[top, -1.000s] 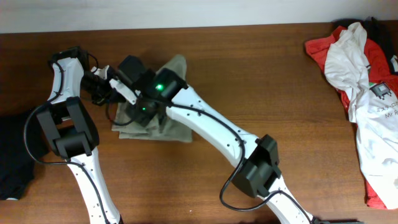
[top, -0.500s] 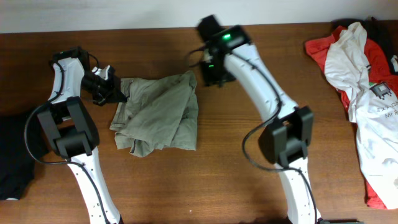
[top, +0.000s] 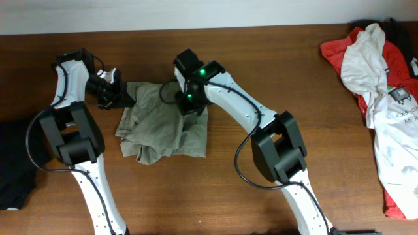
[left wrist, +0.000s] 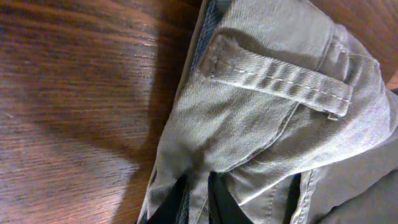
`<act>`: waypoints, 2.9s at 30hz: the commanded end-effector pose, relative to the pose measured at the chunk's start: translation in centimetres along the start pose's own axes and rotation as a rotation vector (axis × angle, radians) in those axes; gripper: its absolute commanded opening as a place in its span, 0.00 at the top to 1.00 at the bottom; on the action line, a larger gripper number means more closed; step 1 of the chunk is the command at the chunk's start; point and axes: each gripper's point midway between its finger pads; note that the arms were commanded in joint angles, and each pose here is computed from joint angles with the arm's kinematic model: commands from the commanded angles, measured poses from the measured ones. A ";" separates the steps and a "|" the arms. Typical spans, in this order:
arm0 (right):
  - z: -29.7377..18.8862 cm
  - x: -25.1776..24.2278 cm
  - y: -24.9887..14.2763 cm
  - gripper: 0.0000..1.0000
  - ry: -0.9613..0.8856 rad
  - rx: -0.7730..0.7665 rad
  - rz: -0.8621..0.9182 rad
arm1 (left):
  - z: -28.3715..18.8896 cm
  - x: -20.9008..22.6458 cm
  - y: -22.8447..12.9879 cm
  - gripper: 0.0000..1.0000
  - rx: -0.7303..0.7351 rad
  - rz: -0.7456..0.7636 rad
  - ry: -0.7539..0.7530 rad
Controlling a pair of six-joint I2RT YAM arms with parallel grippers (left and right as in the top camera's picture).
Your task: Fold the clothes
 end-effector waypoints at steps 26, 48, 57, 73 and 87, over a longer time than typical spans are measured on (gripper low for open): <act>-3.7 -4.7 0.6 0.96 -0.135 -0.007 -0.069 | 5.0 4.1 -1.5 0.88 0.123 -0.051 0.099; -4.5 9.8 10.3 0.87 0.189 -0.509 -0.219 | 5.0 4.1 -1.7 0.88 0.129 -0.054 0.100; -14.2 1.5 12.3 0.47 -0.078 -0.507 -0.162 | -3.6 9.1 1.1 0.85 -0.044 -0.175 0.058; 0.0 18.0 0.1 0.51 0.210 -0.210 -0.437 | -13.3 6.9 2.2 0.66 -0.216 -0.158 0.025; -2.8 6.3 8.7 0.01 0.127 -0.375 -0.138 | -15.4 5.2 1.5 0.66 -0.244 -0.141 0.011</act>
Point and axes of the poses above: each gripper's point midway between its finger pads, its own z axis out along the fingers, its own x axis along the line the jaws close on, y = z × x, and after that the axes turned 2 degrees about z, right-handed
